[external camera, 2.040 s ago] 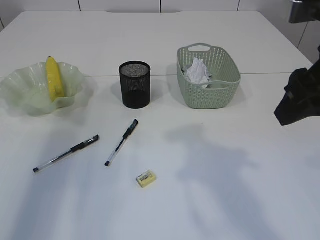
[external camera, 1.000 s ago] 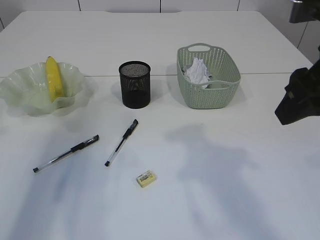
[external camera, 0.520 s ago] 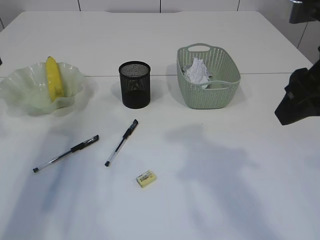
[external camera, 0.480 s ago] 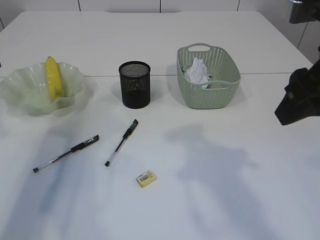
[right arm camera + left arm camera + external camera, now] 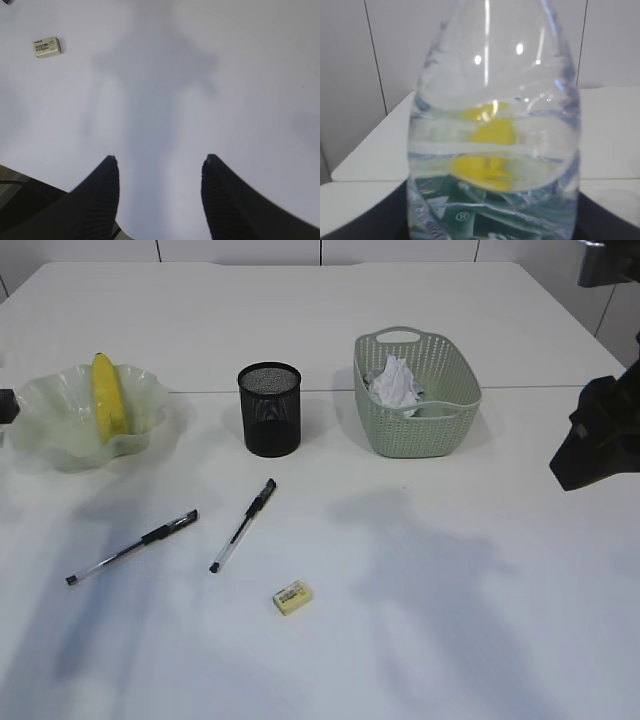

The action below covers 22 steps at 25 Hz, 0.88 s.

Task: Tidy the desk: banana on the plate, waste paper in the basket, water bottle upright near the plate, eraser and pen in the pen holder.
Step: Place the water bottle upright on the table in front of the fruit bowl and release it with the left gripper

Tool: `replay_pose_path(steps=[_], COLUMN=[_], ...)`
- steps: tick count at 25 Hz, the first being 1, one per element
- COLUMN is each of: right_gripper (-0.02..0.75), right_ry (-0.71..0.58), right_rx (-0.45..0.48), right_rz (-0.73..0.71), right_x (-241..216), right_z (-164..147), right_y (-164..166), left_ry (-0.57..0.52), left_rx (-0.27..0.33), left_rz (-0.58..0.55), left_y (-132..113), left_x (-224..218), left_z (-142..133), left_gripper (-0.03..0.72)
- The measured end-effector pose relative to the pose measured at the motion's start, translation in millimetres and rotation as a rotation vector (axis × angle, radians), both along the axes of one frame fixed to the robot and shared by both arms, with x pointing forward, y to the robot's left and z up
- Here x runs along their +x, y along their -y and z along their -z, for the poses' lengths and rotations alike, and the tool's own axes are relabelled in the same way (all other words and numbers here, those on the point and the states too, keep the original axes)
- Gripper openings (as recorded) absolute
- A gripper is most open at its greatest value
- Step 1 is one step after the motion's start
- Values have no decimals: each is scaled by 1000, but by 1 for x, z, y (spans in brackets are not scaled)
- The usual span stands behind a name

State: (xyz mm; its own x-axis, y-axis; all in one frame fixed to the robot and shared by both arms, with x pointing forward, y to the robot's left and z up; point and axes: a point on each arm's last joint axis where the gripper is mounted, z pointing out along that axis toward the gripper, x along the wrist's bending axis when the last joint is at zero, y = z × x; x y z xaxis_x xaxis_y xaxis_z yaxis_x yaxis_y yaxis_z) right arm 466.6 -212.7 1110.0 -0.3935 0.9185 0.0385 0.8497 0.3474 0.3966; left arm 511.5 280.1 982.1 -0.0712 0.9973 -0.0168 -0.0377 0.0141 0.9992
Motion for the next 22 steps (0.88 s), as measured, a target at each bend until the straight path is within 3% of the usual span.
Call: replay_pose_path(steps=[4, 14, 22], right_gripper=[394, 394, 393], right_ry=[0, -19, -18], right_rx=[0, -11, -16], right_rz=[0, -9, -16], right_x=[0, 5, 6], right_z=[0, 6, 7], right_y=[0, -2, -2], left_ry=[-67, -128, -125], left_rx=[3, 22, 136], left_rz=[9, 35, 262], left_y=[2, 5, 27], left_x=[6, 10, 29], left_z=[21, 39, 49], left_gripper=[391, 391, 391])
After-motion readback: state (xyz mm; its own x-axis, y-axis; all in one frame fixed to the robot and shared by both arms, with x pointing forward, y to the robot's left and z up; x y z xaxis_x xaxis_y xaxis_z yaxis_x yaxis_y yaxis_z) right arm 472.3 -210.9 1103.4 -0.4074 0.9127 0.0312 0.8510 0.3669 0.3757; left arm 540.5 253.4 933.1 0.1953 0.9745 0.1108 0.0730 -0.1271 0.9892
